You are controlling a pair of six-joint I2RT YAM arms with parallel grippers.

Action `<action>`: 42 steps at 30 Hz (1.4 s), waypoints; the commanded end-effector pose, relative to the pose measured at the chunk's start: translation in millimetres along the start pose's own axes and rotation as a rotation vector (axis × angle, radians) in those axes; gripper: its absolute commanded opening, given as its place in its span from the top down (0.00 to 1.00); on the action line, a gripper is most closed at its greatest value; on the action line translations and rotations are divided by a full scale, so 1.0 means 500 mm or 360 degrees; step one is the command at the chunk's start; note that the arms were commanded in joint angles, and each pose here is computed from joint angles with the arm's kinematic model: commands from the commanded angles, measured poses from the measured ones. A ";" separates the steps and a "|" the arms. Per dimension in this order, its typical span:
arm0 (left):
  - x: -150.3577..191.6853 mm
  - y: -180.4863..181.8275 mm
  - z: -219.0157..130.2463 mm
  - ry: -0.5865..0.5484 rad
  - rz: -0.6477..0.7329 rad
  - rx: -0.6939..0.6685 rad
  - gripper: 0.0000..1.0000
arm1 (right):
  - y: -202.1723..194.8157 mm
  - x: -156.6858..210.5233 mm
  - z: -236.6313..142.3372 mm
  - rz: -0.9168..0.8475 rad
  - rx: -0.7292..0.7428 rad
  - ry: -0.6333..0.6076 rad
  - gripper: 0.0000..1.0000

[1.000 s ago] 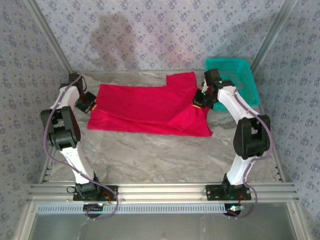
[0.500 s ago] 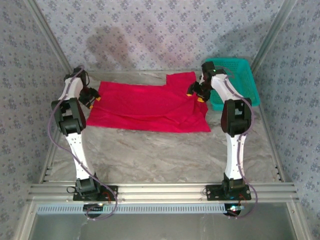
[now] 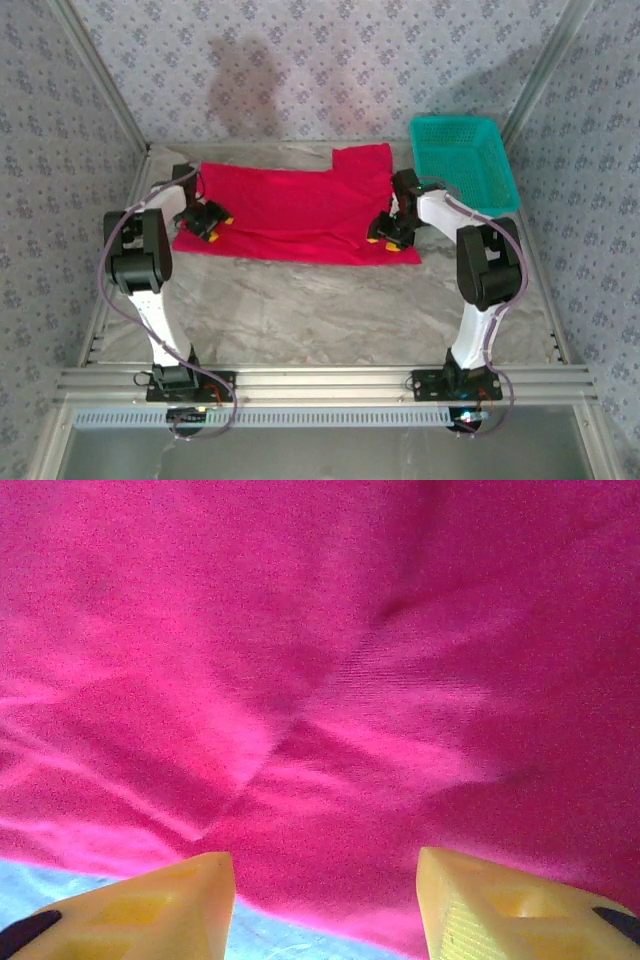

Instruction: Fold the inside-out t-shirt

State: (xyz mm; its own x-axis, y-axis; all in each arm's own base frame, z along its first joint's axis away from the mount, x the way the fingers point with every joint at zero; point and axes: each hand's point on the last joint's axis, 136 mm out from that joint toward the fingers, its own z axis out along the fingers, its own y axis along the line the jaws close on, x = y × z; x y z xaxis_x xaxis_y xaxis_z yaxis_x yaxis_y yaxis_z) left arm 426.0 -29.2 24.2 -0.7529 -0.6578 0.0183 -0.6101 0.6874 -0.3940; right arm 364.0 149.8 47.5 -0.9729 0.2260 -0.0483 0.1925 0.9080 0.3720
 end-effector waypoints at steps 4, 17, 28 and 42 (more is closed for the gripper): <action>-0.014 0.098 0.025 0.0014 -0.0172 -0.0013 0.48 | -0.070 0.017 0.057 0.0110 0.0076 0.0064 0.50; 0.212 0.228 -0.098 0.0036 -0.0156 -0.0151 0.47 | -0.166 0.260 -0.004 0.0058 0.0320 0.0267 0.52; 0.161 0.172 -0.143 -0.0093 0.0004 -0.0219 0.47 | 0.016 0.238 -0.054 -0.0225 0.0062 -0.0003 0.39; 0.095 0.224 -0.124 -0.0064 -0.0225 -0.0174 0.48 | 0.075 0.241 0.032 -0.0224 0.0133 0.0012 0.70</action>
State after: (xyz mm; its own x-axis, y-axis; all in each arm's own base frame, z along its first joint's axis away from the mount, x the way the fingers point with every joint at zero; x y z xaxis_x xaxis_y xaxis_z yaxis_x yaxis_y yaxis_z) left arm 300.7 35.6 28.3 -0.6412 -0.7665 0.0368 -0.7480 0.6136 -0.2531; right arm 241.0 210.2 33.4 -0.9970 0.0624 -0.0464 0.0466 0.9573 0.2854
